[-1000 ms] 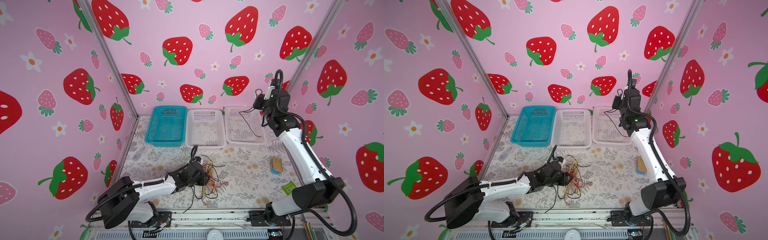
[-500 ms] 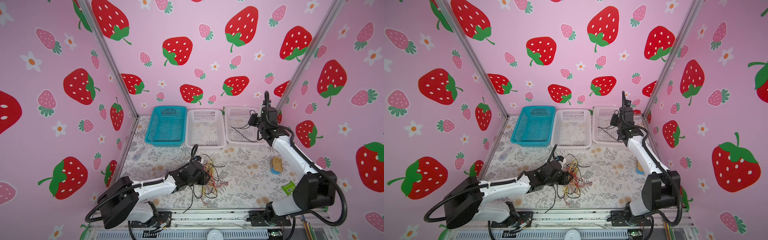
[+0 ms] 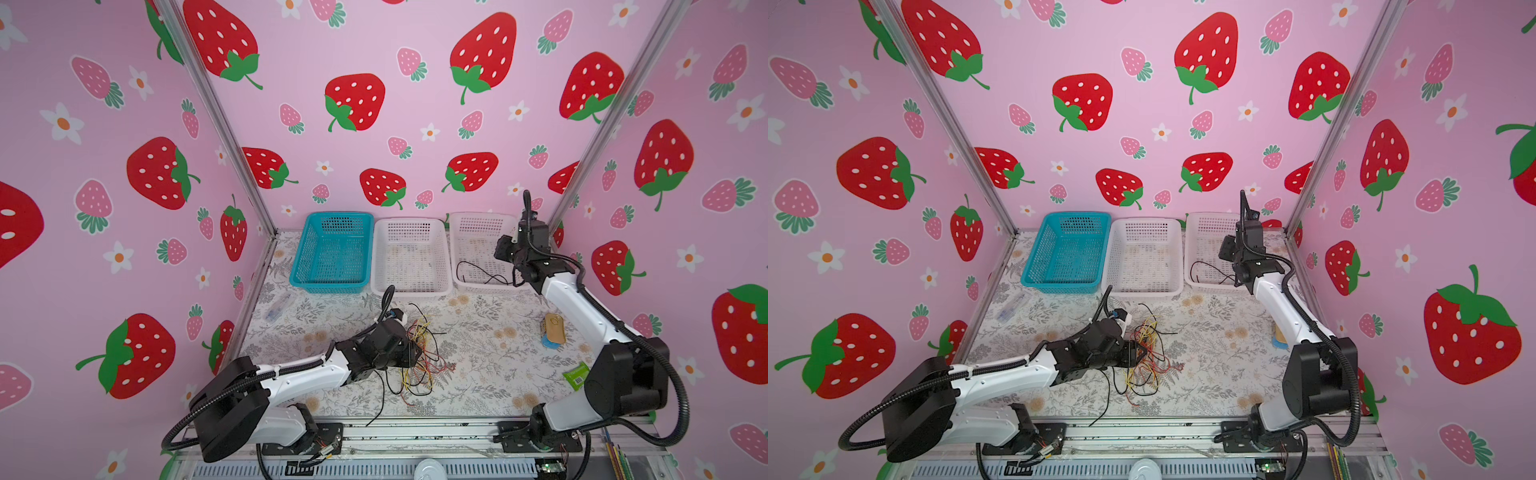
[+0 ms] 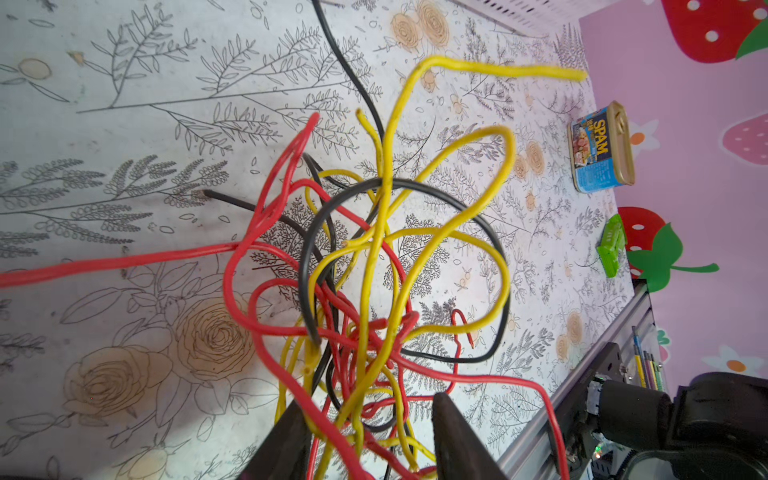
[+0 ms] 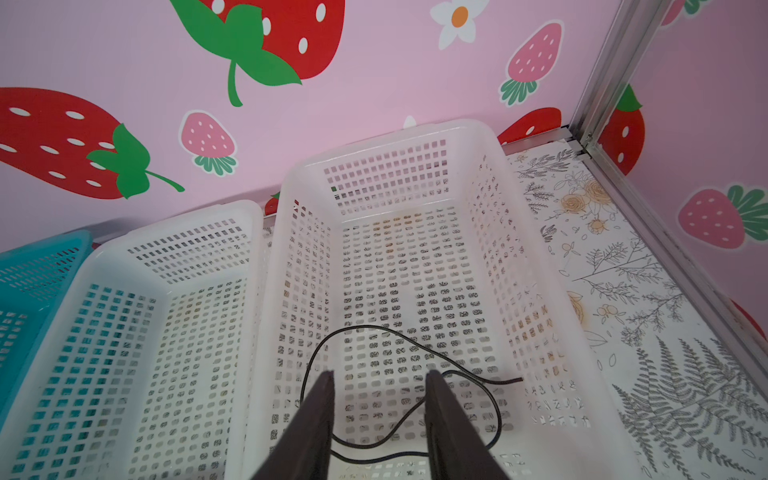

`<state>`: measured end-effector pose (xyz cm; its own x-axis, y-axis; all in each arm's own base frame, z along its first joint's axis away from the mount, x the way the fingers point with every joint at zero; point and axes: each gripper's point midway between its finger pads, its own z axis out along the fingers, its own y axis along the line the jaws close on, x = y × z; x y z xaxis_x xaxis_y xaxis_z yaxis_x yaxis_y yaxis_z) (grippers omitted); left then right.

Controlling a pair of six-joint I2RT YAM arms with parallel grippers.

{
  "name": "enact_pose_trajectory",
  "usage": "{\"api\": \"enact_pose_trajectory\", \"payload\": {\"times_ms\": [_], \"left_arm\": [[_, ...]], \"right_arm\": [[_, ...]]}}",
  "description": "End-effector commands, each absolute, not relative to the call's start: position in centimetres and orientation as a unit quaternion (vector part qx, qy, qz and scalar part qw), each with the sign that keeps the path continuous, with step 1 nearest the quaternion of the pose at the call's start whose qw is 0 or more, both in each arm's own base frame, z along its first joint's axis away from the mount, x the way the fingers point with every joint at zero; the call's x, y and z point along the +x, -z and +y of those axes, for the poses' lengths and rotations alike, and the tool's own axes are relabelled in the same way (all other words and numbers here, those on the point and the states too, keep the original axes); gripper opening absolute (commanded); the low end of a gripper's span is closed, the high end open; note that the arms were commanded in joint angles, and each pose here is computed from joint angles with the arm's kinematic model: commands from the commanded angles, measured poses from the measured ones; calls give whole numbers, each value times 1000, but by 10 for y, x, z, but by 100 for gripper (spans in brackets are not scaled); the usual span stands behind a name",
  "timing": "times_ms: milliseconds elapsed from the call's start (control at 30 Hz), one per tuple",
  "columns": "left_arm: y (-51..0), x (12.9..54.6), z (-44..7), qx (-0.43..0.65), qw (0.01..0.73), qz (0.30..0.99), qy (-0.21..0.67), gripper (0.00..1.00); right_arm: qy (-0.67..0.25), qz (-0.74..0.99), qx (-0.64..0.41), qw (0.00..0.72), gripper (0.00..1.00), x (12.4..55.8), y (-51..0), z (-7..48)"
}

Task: Untangle the cables
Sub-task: 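Release the black wire into the white basket and withdraw the right gripper, then return the right gripper to the wire pile and grasp another wire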

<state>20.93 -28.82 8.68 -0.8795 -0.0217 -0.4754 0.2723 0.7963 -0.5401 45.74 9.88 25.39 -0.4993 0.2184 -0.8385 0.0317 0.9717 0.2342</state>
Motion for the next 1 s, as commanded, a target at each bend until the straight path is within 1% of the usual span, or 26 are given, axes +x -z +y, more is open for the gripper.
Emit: {"api": "enact_pose_trajectory", "payload": {"times_ms": [0,100,167,400,467,567,733,967], "left_arm": [[-109,219,-296,63,255,908,326,35],[-113,219,-297,64,256,906,331,33],[-117,219,-298,66,257,904,335,32],[-125,218,-300,71,260,900,343,28],[-126,217,-300,72,258,900,345,27],[-128,215,-300,74,257,898,348,27],[-130,214,-298,75,259,898,347,26],[-131,213,-299,79,255,899,346,26]], "right_arm": [[-132,860,66,488,41,447,-266,110],[-192,854,17,483,45,420,-272,141],[-233,852,-30,468,46,394,-270,169],[-360,812,-154,432,48,287,-241,235],[-394,804,-175,410,48,257,-224,248],[-430,795,-195,381,49,223,-199,261],[-454,779,-237,362,49,185,-172,277],[-419,805,-252,336,48,173,-126,282]]}}
